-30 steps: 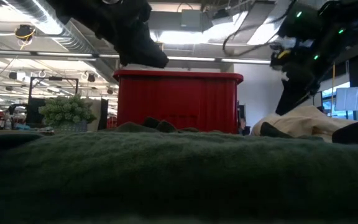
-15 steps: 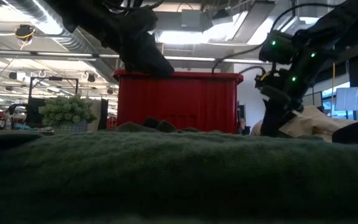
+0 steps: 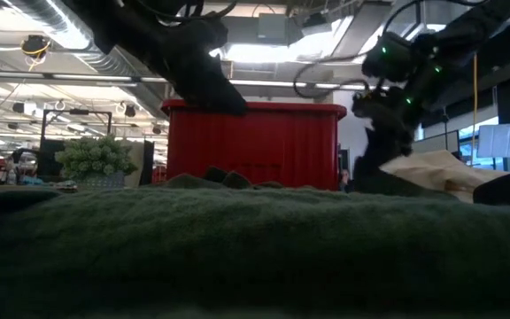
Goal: Fold laundry
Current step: Fold the green polo shirt
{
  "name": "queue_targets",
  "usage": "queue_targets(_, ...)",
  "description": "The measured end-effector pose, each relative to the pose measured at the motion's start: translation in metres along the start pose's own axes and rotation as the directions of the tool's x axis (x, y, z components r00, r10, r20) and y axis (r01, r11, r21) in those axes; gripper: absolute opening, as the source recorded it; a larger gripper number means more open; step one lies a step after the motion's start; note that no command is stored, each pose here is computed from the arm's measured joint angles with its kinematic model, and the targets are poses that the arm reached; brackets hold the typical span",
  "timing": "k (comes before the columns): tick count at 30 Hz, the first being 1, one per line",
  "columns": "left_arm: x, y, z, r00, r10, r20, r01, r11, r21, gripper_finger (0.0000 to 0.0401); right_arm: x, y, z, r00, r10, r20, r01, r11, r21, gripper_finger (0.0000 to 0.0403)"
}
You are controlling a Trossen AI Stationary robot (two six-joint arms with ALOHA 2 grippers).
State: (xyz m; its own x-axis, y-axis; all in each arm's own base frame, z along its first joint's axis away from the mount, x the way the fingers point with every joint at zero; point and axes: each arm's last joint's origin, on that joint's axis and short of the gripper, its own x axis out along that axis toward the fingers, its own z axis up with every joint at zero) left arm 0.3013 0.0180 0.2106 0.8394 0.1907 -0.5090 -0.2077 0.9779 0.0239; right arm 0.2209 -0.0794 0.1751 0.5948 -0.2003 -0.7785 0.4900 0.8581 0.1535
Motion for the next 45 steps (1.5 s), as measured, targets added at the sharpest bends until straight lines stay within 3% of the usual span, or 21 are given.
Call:
queue_targets(11,0.001,0.011,0.016,0.986,-0.052,0.161,0.032,0.991,0.127,0.0135,-0.028,0.054,0.047,0.966,0.189,0.176,-0.165,0.976,-0.143,0.0006)
queue_targets(21,0.001,0.022,0.022,0.977,-0.016,0.213,-0.031,0.976,0.217,0.0209,-0.036,0.068,0.055,0.951,0.216,0.222,-0.181,0.969,-0.168,0.0005)
queue_targets(26,0.001,0.022,0.024,0.971,-0.006,0.237,-0.063,0.958,0.28,0.0248,-0.037,0.072,0.064,0.914,0.264,0.307,-0.219,0.961,-0.171,0.0006)
queue_targets(31,0.007,0.023,0.027,0.954,-0.057,0.294,-0.046,0.943,0.33,0.026,-0.028,0.077,0.07,0.883,0.323,0.342,-0.271,0.943,-0.19,0.0006)
queue_targets(45,0.042,0.037,0.033,0.966,-0.188,0.177,0.114,0.927,0.358,0.025,-0.008,0.087,0.082,0.887,0.377,0.265,-0.321,0.919,-0.23,0.0008)
